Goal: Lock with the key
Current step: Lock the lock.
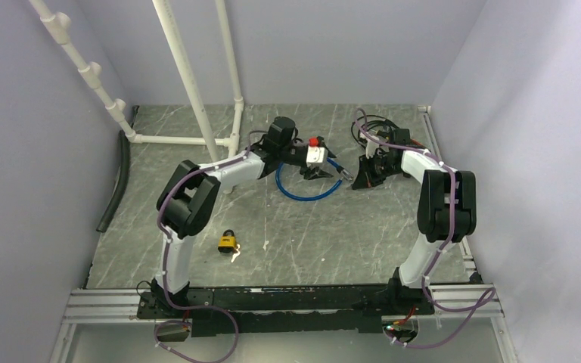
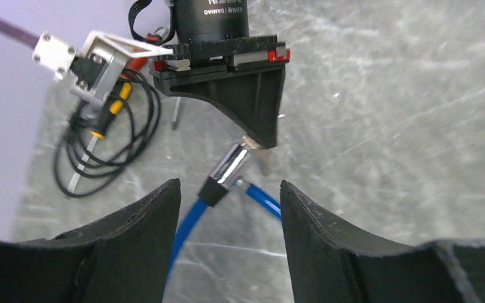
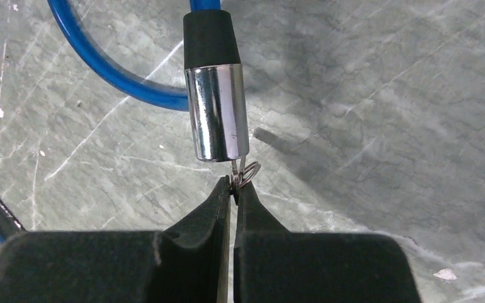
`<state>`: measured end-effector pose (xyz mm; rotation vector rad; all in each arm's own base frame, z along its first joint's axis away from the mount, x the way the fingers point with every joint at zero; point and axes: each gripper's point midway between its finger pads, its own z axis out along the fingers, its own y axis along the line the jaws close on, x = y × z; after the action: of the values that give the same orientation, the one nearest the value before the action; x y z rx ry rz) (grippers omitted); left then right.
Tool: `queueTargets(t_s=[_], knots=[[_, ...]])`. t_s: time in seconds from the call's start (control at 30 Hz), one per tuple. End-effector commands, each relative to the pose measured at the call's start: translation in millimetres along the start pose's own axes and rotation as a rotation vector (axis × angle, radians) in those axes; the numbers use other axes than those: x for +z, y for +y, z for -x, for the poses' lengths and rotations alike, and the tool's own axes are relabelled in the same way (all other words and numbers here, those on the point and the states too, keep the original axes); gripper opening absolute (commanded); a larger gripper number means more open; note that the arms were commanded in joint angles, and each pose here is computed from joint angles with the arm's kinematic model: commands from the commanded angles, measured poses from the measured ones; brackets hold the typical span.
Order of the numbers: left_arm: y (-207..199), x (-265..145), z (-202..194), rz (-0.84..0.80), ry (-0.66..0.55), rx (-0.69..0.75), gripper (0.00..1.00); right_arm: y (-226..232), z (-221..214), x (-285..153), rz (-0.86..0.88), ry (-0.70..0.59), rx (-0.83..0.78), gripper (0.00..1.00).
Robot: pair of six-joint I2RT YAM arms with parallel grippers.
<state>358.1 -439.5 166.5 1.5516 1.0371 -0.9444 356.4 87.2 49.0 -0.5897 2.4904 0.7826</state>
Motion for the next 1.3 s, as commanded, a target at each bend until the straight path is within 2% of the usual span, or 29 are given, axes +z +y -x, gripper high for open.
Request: queueTargets(t_s=[0.0, 0.23, 0.47, 0.6, 0.67, 0.73, 0.83, 0.87, 1.27], knots=[[9, 12, -28, -0.058, 0.08, 0.368, 0.62, 9, 9, -1, 0.05, -0.005, -0.006, 0.0], [22, 36, -60, -0.06, 0.169, 0.486, 0.64, 13, 11, -3, 0.055, -0.013, -0.002, 0.0], [28, 59, -84, -0.025, 0.228, 0.557, 0.59, 19, 9, -2, 0.074, -0.001, -0.015, 0.0], [30, 69, -88, 0.004, 0.236, 0.609, 0.52, 21, 7, -1, 0.079, 0.005, -0.013, 0.0], [32, 70, -87, 0.013, 0.229, 0.601, 0.44, 21, 7, 0, 0.086, 0.008, -0.01, 0.0], [32, 71, -87, 0.016, 0.223, 0.594, 0.32, 22, 6, -1, 0.093, 0.015, -0.008, 0.0], [36, 65, -94, 0.031, 0.232, 0.589, 0.02, 25, 2, -1, 0.109, 0.036, -0.011, 0.0], [39, 62, -98, 0.044, 0.242, 0.584, 0.0, 26, 0, -2, 0.117, 0.043, -0.01, 0.0], [69, 29, -136, 0.148, 0.319, 0.559, 0.0, 21, -50, -24, 0.141, 0.129, 0.085, 0.0]])
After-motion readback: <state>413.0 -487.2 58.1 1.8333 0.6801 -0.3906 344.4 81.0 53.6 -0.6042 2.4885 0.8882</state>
